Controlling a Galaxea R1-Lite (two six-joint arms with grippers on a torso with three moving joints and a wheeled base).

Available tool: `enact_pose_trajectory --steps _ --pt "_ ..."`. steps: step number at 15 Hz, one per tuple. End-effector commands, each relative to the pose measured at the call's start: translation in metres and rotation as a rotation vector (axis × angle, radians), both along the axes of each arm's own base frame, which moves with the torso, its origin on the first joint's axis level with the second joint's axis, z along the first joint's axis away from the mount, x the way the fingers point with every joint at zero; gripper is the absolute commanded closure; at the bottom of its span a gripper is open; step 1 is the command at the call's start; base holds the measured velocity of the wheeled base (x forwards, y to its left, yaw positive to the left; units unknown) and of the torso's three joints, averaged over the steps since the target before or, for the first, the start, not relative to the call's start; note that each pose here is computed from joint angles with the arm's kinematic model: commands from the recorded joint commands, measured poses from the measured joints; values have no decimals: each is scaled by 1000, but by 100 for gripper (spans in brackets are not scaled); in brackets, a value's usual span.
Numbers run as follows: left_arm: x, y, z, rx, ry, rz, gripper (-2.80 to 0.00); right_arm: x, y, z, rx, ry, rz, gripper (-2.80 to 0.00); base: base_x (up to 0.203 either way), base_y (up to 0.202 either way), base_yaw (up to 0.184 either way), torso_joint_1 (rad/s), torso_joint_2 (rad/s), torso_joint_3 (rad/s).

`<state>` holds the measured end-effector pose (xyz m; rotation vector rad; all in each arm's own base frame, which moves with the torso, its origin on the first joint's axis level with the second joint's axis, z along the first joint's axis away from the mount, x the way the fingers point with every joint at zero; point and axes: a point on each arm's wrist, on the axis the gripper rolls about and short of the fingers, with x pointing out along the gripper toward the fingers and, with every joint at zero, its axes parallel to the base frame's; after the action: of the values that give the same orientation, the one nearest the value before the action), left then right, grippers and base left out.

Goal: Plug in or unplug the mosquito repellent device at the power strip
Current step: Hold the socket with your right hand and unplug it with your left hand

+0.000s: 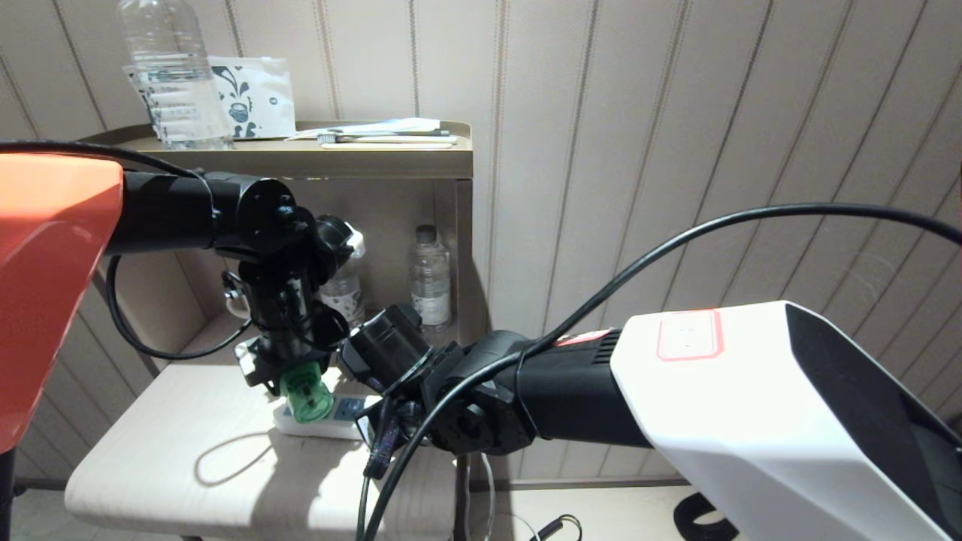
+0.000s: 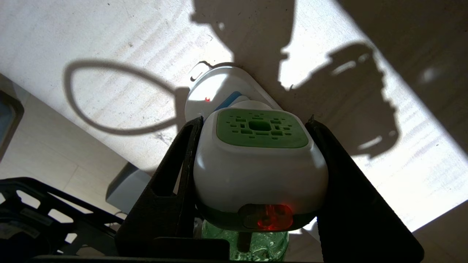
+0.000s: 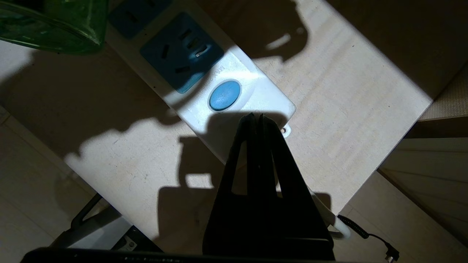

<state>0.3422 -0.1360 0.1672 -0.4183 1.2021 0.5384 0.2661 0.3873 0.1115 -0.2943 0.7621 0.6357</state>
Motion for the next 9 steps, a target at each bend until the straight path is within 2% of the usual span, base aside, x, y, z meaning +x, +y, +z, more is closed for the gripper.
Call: enact_pose_trajectory --steps 1,9 --pt "0 0 -1 1 5 5 0 1 1 7 21 -14 -2 0 0 0 0 0 0 0" --pt "0 0 0 2 3 6 0 3 4 27 79 -56 -4 0 0 0 0 0 0 0"
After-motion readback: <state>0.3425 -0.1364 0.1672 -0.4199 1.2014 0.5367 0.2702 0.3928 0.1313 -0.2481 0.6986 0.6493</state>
